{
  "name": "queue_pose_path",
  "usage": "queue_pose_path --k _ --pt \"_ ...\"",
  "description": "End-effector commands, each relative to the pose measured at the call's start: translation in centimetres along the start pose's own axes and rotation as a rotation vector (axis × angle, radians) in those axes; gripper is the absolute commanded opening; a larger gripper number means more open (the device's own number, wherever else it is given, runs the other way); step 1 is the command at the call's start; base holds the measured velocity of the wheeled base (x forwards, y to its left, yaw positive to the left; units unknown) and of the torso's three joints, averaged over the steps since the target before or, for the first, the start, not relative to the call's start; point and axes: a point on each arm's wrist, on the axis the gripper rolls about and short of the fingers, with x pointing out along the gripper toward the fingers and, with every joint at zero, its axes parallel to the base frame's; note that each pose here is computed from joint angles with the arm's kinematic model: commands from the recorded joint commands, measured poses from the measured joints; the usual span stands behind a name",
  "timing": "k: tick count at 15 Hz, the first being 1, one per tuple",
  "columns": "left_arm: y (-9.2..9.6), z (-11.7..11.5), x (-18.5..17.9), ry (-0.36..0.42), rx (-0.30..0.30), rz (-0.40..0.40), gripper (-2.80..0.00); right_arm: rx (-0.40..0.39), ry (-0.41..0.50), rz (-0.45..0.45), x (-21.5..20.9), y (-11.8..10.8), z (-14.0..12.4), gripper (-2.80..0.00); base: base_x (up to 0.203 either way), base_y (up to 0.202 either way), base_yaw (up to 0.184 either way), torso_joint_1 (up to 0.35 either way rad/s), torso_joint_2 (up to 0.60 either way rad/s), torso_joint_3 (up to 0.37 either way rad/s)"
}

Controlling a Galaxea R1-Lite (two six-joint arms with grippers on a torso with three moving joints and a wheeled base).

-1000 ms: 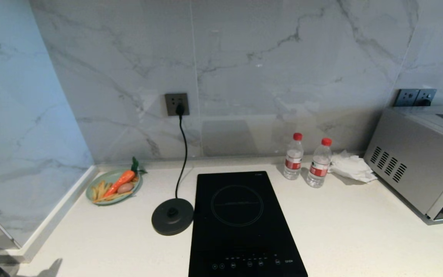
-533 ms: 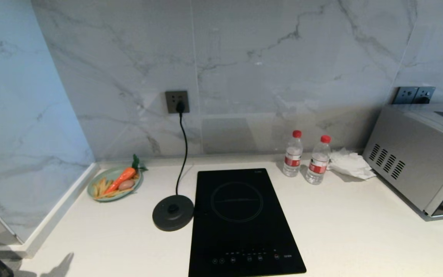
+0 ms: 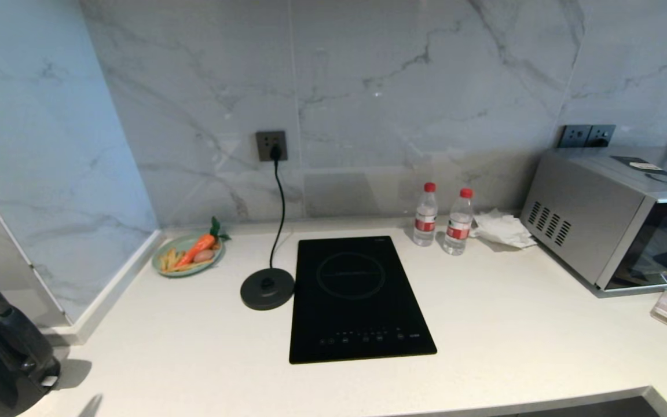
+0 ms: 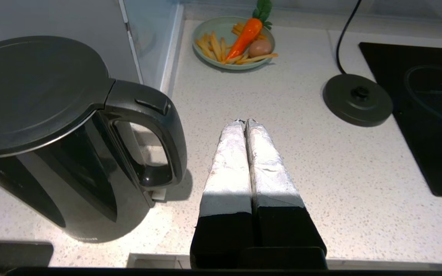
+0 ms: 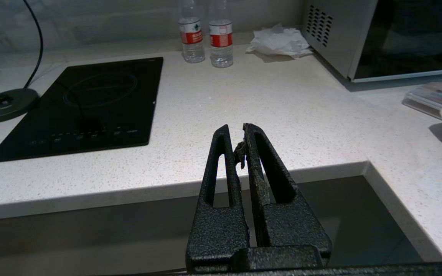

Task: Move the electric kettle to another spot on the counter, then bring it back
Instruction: Grab the kettle

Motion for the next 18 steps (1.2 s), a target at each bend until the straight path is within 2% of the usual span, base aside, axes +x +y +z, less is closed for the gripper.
queue_pose_path --k 1,3,7,9,14,16,18 --pt "0.2 -0.4 0.3 0.013 -0.015 -0.004 -2.8 0.0 0.0 0.0 0.0 0.0 0.0 -2.8 0.0 0.0 0.0 0.0 0.0 0.0" --pt "0.7 -0.8 0.7 0.033 -0.033 0.009 -2.8 0.0 0.0 0.0 0.0 0.0 0.0 -2.8 0.0 0.0 0.0 0.013 0.01 -0.001" --pt "2.3 -2.2 2.6 0.121 -0.073 0.128 -2.8 0.0 0.0 0.0 0.0 0.0 0.0 -2.8 0.0 0.0 0.0 0.0 0.0 0.0" --pt "2.6 -2.6 2.9 0.128 -0.074 0.146 -2.8 0.0 0.0 0.0 0.0 0.0 0.0 -2.8 0.0 0.0 0.0 0.0 0.0 0.0" --pt "2.4 -4.0 4.4 0.176 -0.101 0.073 -2.8 0.0 0.0 0.0 0.0 0.0 0.0 -2.8 0.0 0.0 0.0 0.0 0.0 0.0" --pt "2.5 -4.2 4.8 0.152 -0.093 0.018 -2.8 0.0 0.0 0.0 0.0 0.0 0.0 -2.8 0.0 0.0 0.0 0.0 0.0 0.0" --pt "2.8 -4.6 5.3 0.146 -0.088 0.004 -2.8 0.0 0.0 0.0 0.0 0.0 0.0 -2.8 0.0 0.0 0.0 0.0 0.0 0.0"
